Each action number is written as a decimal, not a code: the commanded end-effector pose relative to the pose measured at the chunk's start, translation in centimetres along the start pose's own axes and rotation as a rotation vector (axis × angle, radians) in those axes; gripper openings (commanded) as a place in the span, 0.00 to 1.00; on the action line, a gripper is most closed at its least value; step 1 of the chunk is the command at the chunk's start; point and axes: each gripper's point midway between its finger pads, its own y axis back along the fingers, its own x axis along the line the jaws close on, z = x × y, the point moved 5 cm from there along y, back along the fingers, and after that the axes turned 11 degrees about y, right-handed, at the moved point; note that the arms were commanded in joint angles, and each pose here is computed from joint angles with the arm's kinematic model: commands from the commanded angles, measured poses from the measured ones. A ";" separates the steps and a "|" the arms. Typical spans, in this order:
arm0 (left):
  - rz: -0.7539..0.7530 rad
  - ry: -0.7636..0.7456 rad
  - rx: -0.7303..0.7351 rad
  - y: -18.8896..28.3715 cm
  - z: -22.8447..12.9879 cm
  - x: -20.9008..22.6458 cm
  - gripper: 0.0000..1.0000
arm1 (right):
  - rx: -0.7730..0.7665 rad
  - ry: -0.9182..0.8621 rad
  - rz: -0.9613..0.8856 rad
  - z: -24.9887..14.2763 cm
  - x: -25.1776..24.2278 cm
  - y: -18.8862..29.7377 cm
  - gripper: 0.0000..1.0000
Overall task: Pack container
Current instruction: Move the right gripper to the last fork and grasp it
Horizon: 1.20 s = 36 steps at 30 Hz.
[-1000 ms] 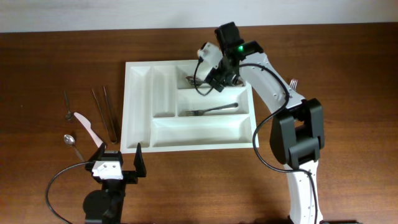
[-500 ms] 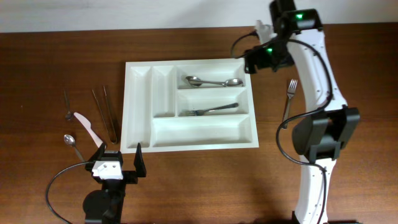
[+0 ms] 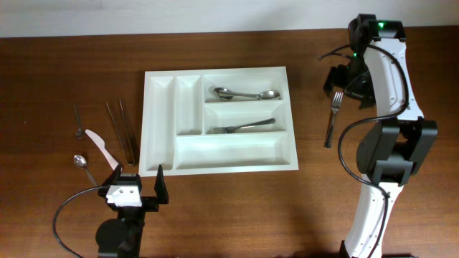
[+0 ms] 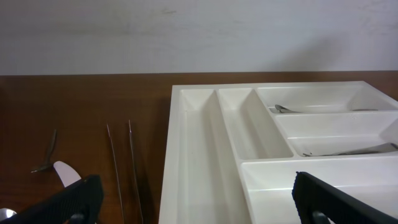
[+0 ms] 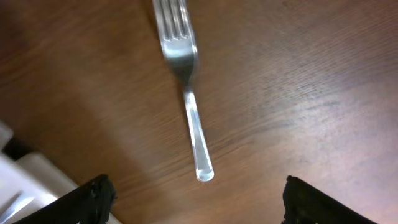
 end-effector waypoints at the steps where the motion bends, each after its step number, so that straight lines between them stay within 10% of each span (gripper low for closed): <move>1: -0.010 -0.015 -0.003 0.0 -0.1 -0.1 0.99 | -0.001 -0.075 -0.052 -0.3 -0.6 -1.0 0.84; 36: -0.010 -0.015 -0.003 0.0 -0.1 -0.1 0.99 | -0.043 0.037 0.062 0.2 1.3 -8.9 0.50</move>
